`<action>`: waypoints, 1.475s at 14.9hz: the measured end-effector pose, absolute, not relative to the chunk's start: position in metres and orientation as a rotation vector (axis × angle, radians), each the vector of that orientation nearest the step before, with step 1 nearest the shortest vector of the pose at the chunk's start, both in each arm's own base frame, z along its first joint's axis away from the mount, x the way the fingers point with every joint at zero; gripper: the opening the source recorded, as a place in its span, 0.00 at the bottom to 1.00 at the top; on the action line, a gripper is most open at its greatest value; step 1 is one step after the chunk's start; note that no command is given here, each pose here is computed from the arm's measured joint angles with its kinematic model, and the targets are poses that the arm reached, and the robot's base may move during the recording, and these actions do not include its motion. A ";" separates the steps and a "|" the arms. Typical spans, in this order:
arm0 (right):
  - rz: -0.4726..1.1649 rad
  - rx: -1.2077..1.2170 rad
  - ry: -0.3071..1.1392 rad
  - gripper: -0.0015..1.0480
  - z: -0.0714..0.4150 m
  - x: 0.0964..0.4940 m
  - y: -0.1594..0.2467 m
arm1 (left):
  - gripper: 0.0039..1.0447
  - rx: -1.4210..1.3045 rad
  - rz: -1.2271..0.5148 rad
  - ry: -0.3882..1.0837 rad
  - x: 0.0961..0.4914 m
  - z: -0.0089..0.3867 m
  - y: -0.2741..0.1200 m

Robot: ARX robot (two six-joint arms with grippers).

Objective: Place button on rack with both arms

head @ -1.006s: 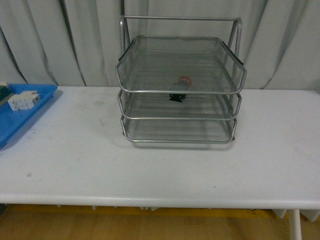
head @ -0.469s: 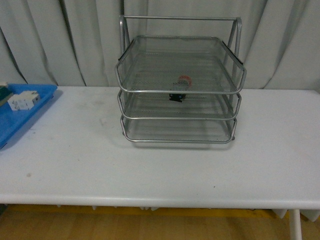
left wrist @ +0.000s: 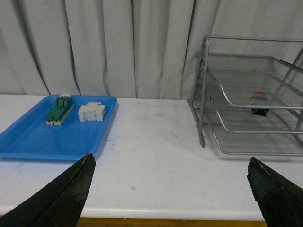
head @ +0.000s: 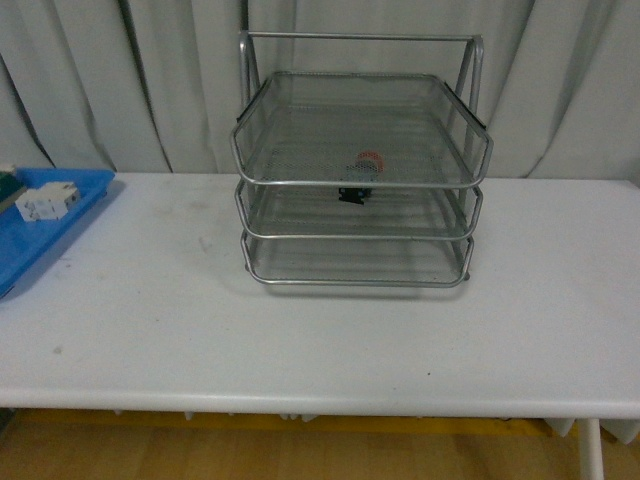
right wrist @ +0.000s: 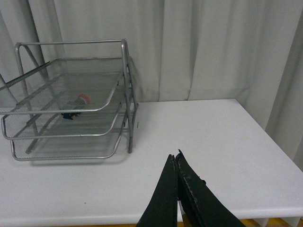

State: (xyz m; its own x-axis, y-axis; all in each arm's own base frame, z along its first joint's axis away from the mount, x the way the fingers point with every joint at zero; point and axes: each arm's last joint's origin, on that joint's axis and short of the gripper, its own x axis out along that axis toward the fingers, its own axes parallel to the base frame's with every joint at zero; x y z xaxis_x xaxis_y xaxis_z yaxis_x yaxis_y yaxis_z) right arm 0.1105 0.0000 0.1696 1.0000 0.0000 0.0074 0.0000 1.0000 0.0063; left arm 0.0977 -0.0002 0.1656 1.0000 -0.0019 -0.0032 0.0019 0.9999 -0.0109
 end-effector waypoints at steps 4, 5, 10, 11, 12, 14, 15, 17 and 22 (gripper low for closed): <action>0.000 0.006 0.001 0.02 0.166 0.098 0.000 | 0.94 -0.011 -0.001 0.003 0.098 0.166 0.000; -0.001 0.006 -0.016 0.02 0.169 0.097 0.000 | 0.94 -0.011 -0.002 0.003 0.098 0.166 0.000; 0.000 0.005 -0.004 0.15 0.167 0.097 0.000 | 0.94 -0.011 -0.002 0.003 0.098 0.166 0.000; 0.000 0.005 -0.004 0.27 0.167 0.097 0.000 | 0.94 -0.011 -0.002 0.003 0.098 0.166 0.000; 0.000 0.005 -0.004 0.39 0.167 0.097 0.000 | 0.94 -0.011 -0.002 0.003 0.098 0.166 0.000; 0.000 0.005 -0.004 0.64 0.167 0.097 0.000 | 0.94 -0.011 -0.002 0.003 0.098 0.166 0.000; 0.000 0.005 -0.005 0.74 0.167 0.097 0.000 | 0.94 -0.011 -0.002 0.003 0.098 0.166 0.000; 0.000 0.006 -0.004 0.95 0.167 0.097 0.000 | 0.94 -0.011 -0.002 0.003 0.098 0.166 0.000; 0.000 0.005 -0.005 0.94 0.167 0.097 0.000 | 0.94 -0.011 -0.002 0.003 0.098 0.166 0.000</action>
State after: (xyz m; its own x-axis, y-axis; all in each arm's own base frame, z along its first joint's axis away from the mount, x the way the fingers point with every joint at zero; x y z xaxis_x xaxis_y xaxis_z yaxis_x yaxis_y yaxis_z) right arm 0.0972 0.0000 0.1669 1.0000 -0.0004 0.0048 0.0004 1.0000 0.0052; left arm 0.0977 -0.0002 0.1657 1.0000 -0.0019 -0.0029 0.0019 0.9999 -0.0109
